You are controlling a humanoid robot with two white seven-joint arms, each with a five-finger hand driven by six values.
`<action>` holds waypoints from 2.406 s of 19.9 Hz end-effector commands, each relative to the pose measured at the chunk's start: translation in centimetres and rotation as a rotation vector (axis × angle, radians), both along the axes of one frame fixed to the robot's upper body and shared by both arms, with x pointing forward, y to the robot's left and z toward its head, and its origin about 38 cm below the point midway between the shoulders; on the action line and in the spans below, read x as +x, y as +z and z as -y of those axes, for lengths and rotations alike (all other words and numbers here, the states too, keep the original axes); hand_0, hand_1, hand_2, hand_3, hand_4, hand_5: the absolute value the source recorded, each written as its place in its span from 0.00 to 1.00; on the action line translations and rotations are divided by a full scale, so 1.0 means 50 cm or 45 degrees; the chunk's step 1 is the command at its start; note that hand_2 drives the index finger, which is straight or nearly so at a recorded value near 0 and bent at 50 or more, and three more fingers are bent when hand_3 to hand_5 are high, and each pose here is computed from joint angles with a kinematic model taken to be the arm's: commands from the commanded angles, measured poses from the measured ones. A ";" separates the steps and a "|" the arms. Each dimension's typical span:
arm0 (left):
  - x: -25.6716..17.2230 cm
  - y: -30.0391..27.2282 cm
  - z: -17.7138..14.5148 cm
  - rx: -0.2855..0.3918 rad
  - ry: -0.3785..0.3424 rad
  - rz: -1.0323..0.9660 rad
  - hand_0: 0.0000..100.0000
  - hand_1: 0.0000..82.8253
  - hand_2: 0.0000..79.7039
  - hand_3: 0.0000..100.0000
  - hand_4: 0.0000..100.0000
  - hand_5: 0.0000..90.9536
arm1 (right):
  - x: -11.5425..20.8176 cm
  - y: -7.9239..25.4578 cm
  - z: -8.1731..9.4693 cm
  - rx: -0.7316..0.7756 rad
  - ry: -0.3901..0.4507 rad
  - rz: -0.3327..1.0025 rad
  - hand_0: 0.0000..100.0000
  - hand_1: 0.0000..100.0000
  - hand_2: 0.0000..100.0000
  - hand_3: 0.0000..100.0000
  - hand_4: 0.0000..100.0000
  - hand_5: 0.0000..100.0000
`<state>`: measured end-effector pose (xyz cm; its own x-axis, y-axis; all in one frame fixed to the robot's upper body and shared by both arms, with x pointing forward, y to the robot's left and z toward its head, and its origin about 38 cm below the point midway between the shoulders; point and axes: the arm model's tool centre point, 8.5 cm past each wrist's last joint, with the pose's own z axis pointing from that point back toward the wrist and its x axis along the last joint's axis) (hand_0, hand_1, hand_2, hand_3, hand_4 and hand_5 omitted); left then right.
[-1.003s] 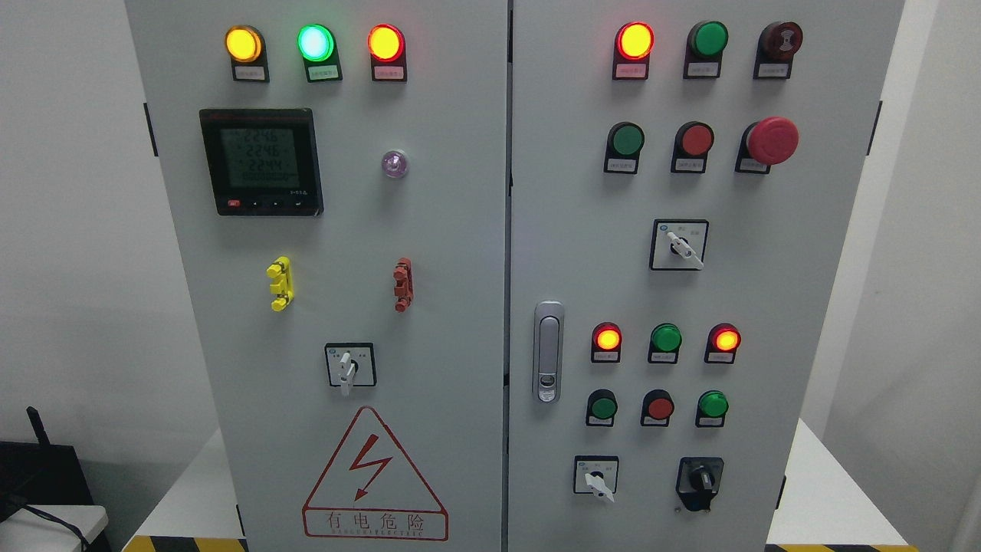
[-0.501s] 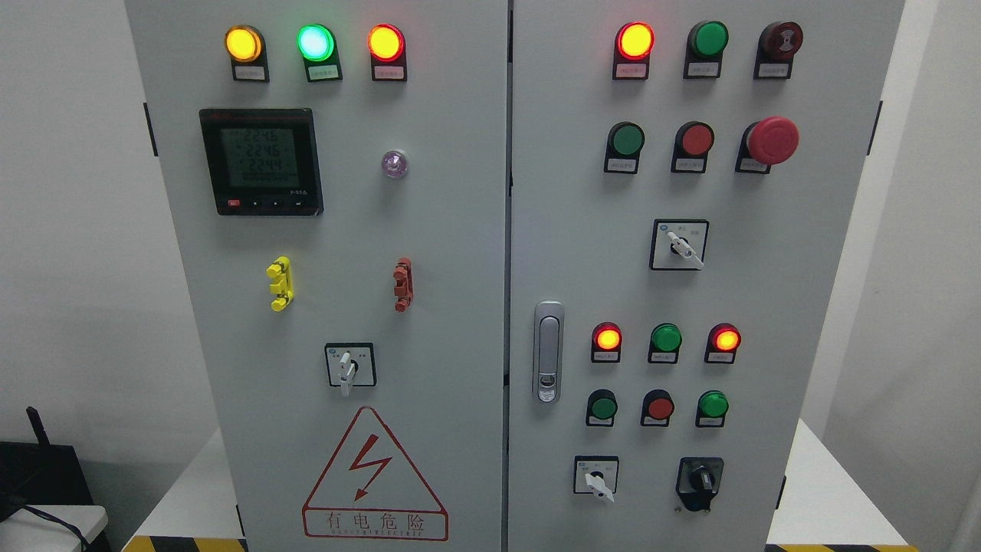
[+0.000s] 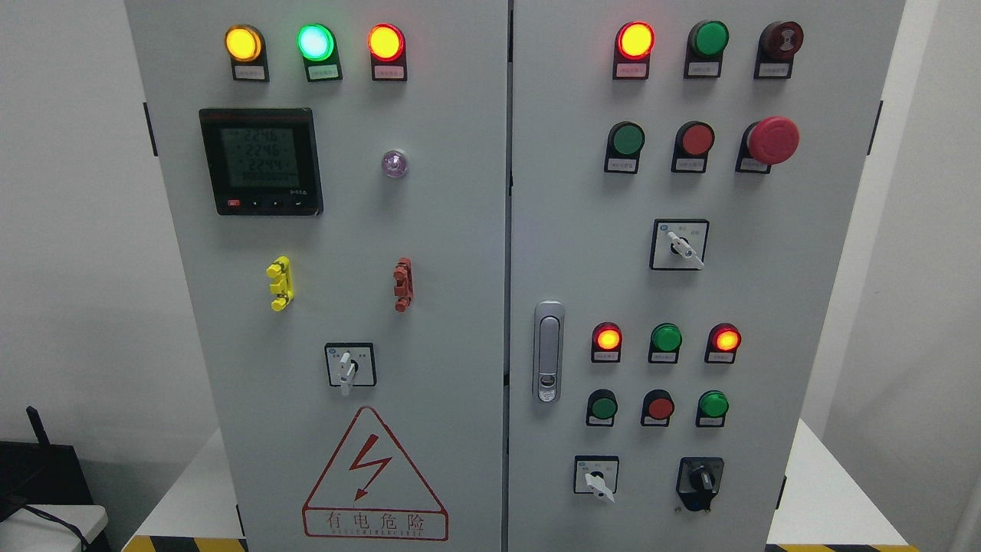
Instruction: Turn on light switch 1
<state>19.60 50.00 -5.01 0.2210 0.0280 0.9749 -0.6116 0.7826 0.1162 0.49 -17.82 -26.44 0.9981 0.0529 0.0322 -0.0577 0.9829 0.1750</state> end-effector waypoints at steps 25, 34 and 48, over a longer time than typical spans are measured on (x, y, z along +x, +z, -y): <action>0.293 0.480 0.419 0.351 -0.736 0.950 0.08 0.32 0.55 0.61 0.68 0.70 | 0.001 0.000 0.000 0.003 -0.023 0.000 0.12 0.39 0.00 0.00 0.00 0.00; 0.331 0.484 0.548 0.205 -0.753 0.932 0.00 0.41 0.54 0.62 0.69 0.71 | 0.001 0.000 0.000 0.001 -0.023 0.000 0.12 0.39 0.00 0.00 0.00 0.00; 0.367 0.517 0.638 0.230 -0.603 0.819 0.00 0.44 0.57 0.69 0.74 0.78 | 0.000 0.000 0.000 0.001 -0.023 -0.002 0.12 0.39 0.00 0.00 0.00 0.00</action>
